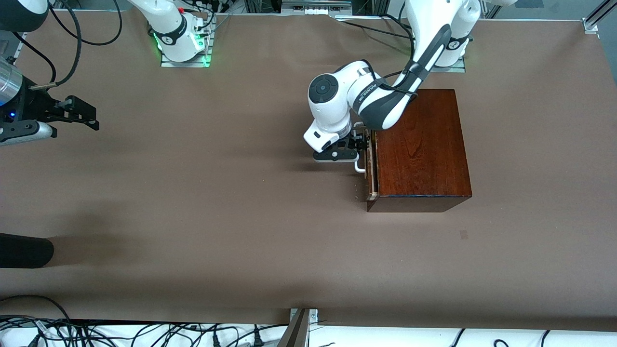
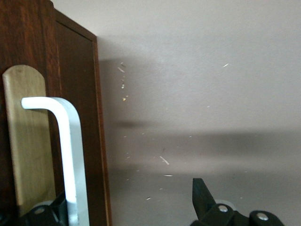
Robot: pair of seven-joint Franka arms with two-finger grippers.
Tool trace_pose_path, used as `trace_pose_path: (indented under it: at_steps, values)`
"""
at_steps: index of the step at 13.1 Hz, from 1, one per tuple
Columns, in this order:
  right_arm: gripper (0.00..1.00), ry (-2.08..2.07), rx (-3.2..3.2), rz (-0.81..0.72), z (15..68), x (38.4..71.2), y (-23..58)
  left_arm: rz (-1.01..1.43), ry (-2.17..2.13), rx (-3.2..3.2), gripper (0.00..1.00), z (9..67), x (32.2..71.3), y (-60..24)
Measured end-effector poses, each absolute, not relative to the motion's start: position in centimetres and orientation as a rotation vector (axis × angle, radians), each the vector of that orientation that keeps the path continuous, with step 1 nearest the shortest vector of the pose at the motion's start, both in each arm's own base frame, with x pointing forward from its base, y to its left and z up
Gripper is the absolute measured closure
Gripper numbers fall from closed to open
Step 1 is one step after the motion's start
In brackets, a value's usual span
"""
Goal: Open drawer, take yellow block, close drawer
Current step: 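Pull the drawer open by its handle with the left gripper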
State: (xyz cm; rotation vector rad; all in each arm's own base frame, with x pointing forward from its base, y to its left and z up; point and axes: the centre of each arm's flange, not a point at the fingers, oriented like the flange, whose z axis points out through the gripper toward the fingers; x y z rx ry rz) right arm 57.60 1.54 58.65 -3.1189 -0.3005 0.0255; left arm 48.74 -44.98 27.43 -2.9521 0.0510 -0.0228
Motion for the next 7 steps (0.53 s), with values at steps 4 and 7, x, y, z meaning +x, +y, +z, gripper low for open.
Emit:
trace_pose_path:
  at_steps: [4,7]
  values:
    - [0.00,-0.300,-3.119,0.026,58.6,57.6,1.5,-0.062,0.013,-2.975,0.00,27.5,48.5,-47.8]
    - [0.00,-0.300,-3.119,0.025,58.6,57.6,1.5,-0.080,0.008,-2.987,0.00,27.6,48.3,-49.3]
